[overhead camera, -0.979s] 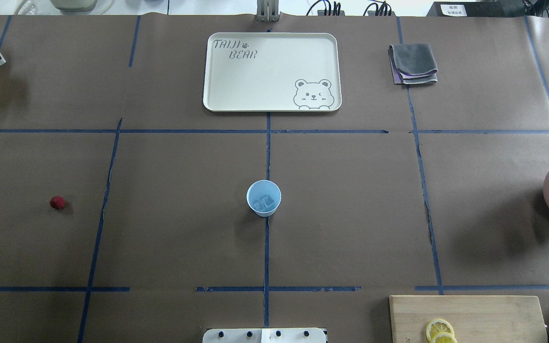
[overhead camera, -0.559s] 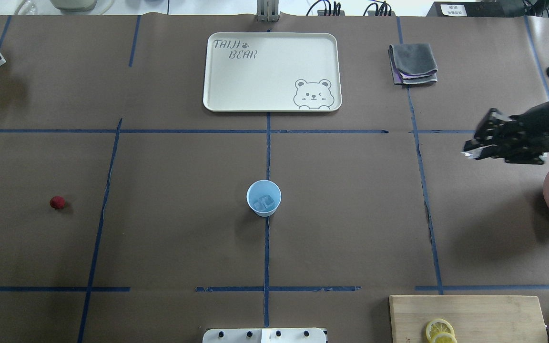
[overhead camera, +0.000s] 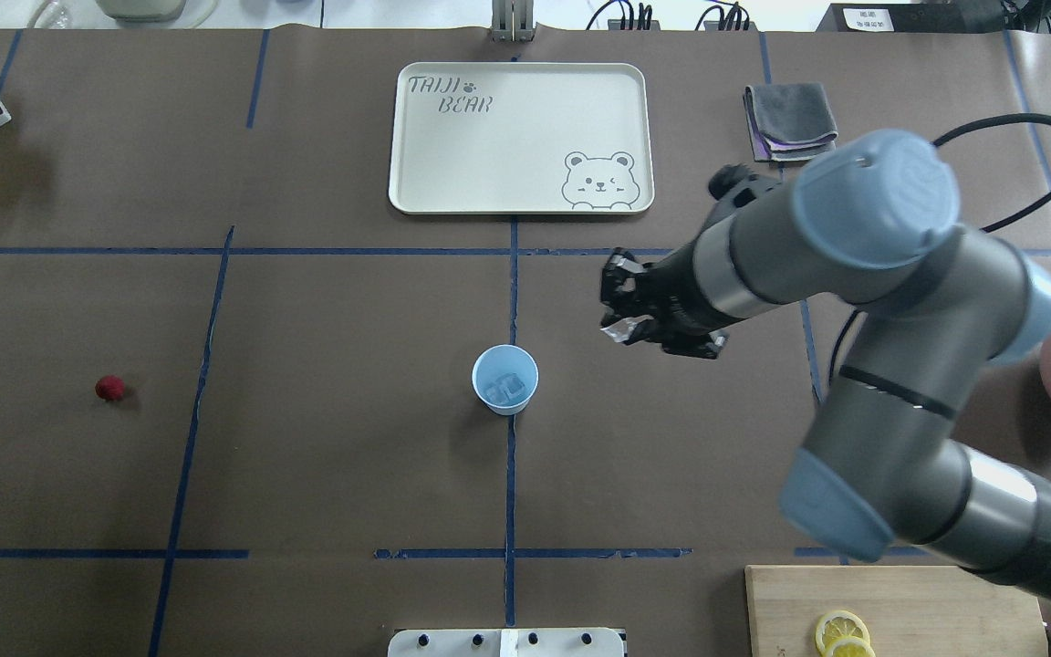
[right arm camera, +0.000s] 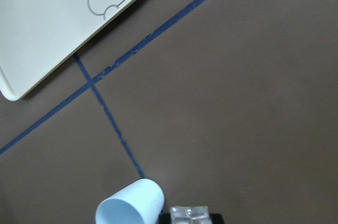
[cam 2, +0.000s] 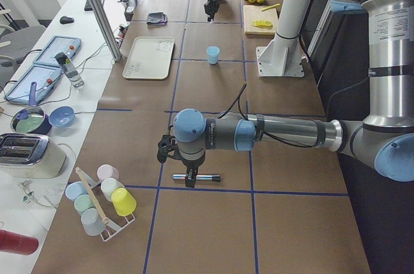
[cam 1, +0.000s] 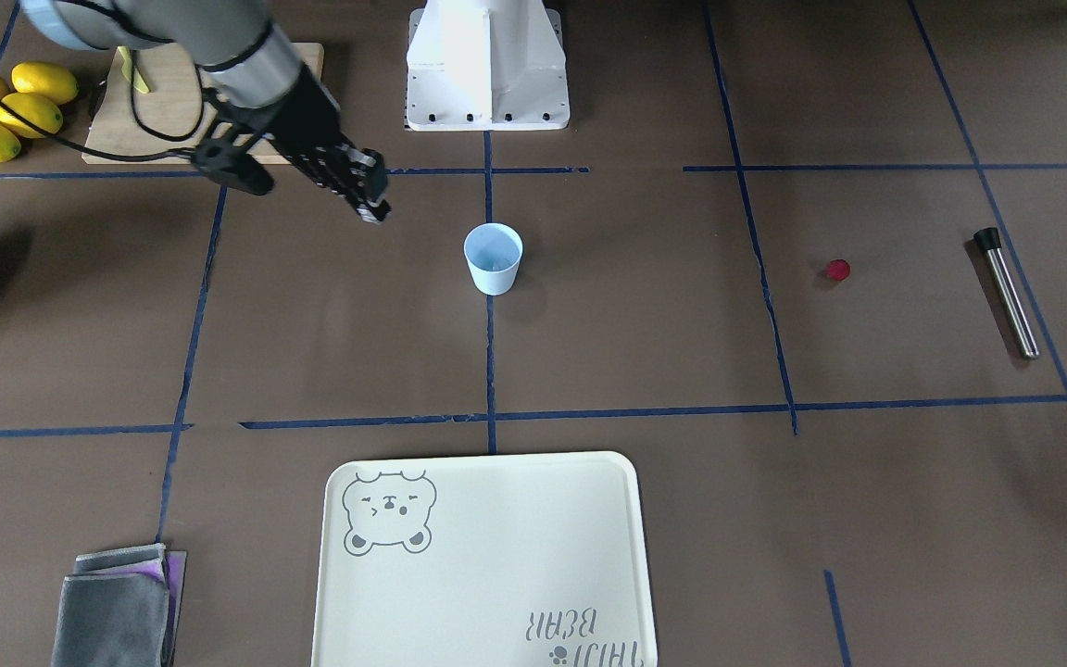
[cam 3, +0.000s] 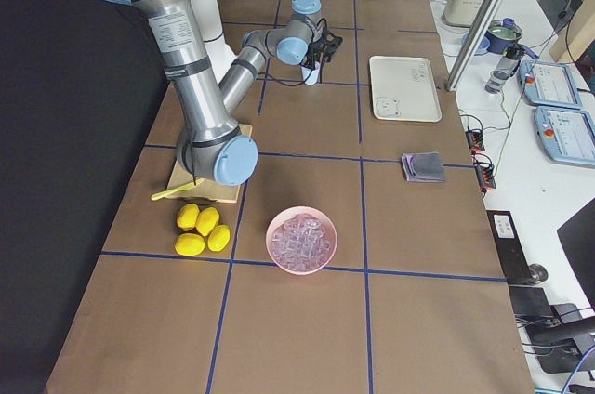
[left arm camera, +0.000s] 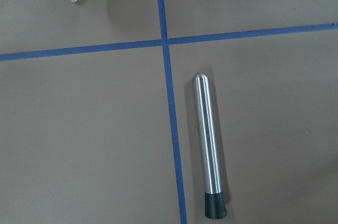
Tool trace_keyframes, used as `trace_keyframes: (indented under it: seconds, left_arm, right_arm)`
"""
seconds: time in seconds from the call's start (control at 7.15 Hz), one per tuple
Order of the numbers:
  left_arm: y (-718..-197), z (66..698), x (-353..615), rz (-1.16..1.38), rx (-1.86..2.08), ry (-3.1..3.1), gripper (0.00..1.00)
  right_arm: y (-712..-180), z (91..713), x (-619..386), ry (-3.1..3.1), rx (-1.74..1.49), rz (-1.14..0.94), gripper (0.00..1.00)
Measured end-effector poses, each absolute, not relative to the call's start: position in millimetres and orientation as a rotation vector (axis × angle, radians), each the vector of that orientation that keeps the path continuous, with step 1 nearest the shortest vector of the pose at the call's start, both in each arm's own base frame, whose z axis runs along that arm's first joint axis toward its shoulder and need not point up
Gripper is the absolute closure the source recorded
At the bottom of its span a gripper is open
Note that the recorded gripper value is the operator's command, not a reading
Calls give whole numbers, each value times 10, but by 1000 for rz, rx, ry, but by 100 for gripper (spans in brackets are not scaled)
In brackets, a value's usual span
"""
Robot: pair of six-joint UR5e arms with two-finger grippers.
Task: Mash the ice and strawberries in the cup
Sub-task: 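Carry the ice cube with the right gripper over the blue cup, then open the right gripper to drop the ice cube into the cup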
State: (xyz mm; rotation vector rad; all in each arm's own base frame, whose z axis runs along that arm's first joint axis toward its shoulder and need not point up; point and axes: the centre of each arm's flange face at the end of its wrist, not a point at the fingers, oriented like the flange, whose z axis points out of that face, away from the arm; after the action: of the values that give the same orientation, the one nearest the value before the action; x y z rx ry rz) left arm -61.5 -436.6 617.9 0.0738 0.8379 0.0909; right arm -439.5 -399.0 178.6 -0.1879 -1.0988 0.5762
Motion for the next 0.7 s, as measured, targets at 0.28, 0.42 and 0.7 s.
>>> trace_keyframes:
  seconds: [0.28,0.42,0.7]
  left_arm:
    - [-4366,6178,-613,92,74,838,0]
    - [-4366,6174,-610,93,75,843,0]
    - [-4366,6162,-601,93,76,856,0]
  right_arm:
    - [-4011,1453,-5069,-1073,-177,618,93]
    - [-3989,1415,-5242,-1061,-174,621,80]
    - [-3867,1476,-5438,-1037,-179,608,59]
